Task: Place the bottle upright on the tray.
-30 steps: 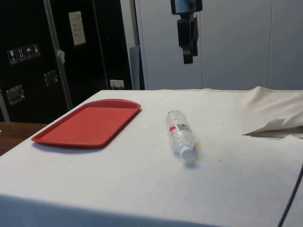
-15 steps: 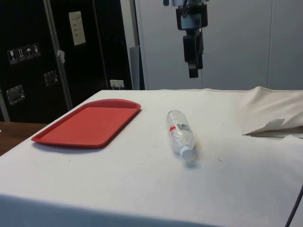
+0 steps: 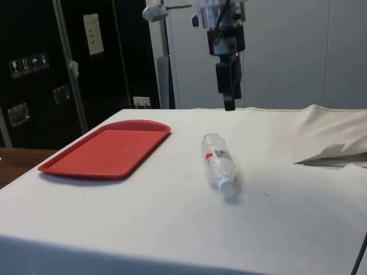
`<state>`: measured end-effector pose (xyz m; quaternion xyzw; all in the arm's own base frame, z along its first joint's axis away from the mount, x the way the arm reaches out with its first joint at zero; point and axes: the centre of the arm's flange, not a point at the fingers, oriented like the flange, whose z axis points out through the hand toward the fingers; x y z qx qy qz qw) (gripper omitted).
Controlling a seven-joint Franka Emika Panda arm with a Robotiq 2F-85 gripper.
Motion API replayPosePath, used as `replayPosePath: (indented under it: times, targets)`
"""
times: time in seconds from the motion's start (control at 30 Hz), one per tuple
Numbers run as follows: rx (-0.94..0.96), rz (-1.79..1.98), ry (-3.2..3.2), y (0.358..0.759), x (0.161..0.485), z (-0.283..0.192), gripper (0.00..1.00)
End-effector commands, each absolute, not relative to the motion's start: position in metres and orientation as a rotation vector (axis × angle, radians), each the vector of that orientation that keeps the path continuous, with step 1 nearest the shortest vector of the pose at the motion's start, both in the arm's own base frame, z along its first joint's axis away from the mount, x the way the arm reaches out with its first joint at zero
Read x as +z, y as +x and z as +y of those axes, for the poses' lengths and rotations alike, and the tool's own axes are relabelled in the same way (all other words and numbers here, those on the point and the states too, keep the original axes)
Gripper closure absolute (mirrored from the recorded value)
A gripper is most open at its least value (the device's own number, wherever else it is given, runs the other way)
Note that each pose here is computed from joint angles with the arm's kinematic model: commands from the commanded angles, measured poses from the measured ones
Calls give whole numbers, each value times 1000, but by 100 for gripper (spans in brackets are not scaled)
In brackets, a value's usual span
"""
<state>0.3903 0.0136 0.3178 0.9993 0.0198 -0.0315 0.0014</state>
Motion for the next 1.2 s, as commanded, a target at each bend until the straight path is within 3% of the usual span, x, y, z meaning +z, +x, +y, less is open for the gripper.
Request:
replayPosePath:
  times: [0.0, 0.37, 1.17]
  targets:
    - [-105, 58, 3137, 394, 313, 17, 0]
    - [-164, 61, 3128, 411, 293, 24, 0]
    - [-166, 147, 3128, 413, 292, 27, 0]
